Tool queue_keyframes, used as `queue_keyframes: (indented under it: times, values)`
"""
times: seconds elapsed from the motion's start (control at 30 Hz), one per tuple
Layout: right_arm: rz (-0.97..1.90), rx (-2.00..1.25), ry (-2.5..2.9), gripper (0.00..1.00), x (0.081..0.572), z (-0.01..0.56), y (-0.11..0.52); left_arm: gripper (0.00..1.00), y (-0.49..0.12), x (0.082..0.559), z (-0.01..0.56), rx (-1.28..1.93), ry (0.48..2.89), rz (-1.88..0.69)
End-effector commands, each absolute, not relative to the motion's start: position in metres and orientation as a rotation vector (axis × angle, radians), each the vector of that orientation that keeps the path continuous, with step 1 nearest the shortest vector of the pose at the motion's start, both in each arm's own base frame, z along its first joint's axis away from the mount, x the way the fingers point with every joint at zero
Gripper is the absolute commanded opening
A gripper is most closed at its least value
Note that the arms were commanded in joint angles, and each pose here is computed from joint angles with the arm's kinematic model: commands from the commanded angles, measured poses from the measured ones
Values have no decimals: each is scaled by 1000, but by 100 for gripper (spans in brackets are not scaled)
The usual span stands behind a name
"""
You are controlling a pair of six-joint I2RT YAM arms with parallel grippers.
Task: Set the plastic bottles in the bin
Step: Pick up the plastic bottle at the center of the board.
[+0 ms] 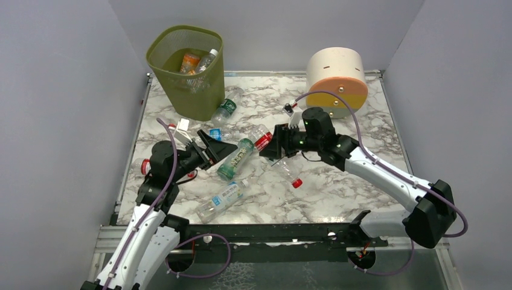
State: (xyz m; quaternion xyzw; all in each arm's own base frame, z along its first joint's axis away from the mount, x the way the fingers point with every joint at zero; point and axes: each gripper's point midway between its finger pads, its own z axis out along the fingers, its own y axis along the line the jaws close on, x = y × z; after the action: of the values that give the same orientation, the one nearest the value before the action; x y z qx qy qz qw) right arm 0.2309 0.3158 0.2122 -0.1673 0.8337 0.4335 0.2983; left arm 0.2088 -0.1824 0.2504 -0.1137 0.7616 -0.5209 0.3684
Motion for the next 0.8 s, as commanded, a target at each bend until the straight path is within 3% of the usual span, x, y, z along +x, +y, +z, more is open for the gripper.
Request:
queue_keyframes:
  times: [0.0,0.77]
  values:
    - [1198,-456,2183,49,220,230,314,99,-181,200,276,-244,1882,-1351]
    - [1301,-448,2128,49,207,246,316,99,-188,216,295,-242,1843,-1394]
